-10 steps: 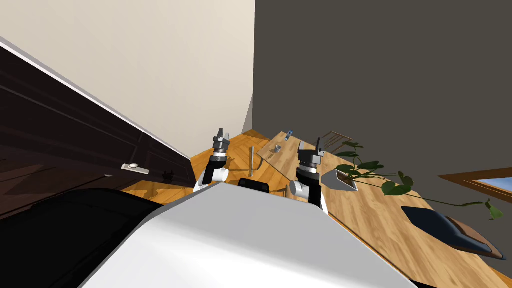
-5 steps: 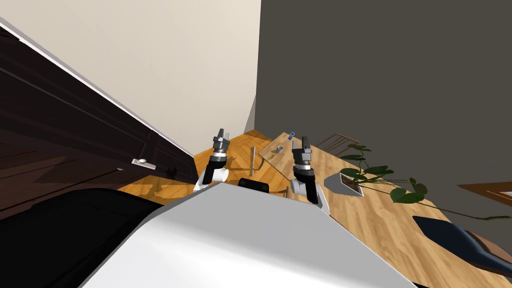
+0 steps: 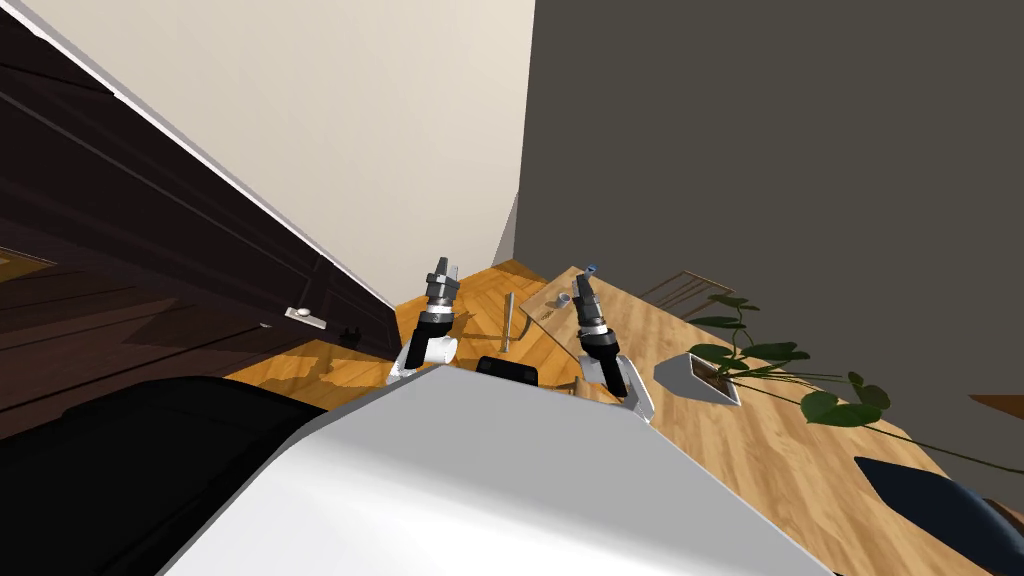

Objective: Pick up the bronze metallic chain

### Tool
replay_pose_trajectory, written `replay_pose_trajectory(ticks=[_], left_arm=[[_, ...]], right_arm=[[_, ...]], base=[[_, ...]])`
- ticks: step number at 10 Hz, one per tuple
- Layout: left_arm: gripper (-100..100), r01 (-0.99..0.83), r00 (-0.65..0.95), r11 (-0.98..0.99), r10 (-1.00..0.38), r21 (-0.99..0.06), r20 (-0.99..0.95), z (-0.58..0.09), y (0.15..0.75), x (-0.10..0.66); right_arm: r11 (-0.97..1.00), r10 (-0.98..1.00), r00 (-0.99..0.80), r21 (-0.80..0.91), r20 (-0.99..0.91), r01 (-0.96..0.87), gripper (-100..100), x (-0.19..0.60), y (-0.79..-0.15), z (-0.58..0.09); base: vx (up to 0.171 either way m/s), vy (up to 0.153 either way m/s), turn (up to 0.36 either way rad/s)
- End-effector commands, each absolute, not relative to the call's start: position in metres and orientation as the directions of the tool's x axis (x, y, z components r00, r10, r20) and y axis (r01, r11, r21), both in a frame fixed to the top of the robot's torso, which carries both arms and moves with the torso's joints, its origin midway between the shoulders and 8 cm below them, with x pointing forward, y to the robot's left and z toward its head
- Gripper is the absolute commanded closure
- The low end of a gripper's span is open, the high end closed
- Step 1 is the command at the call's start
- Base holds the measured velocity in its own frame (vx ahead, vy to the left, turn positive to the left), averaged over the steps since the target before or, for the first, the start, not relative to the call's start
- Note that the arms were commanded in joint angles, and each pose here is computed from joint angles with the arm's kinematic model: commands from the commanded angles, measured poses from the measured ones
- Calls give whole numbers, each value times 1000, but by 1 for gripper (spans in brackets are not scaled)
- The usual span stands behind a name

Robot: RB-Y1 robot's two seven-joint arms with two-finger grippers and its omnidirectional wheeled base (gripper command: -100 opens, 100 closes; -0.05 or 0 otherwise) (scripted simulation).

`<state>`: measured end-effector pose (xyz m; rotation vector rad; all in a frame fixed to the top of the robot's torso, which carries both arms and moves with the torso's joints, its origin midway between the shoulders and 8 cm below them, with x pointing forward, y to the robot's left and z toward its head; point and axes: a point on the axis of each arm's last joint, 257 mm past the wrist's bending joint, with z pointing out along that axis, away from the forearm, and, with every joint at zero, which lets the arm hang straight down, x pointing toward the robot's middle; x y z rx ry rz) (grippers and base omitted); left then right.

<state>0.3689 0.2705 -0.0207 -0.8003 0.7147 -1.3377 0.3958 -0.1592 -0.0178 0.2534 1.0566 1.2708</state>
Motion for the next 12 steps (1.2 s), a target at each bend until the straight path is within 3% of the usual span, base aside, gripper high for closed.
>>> replay_pose_trajectory(ticks=[1, 12], left_arm=[[0, 550, 105, 55, -994, -834, 4, -21, 271, 369], [0, 549, 106, 55, -994, -834, 4, -21, 271, 369]], right_arm=[[373, 834, -72, 655, -547, -658, -100, 396, -150, -23], [601, 401, -29, 286, -916, -746, -100, 401, -78, -105]], base=[[-5, -11, 40], [2, -3, 84]])
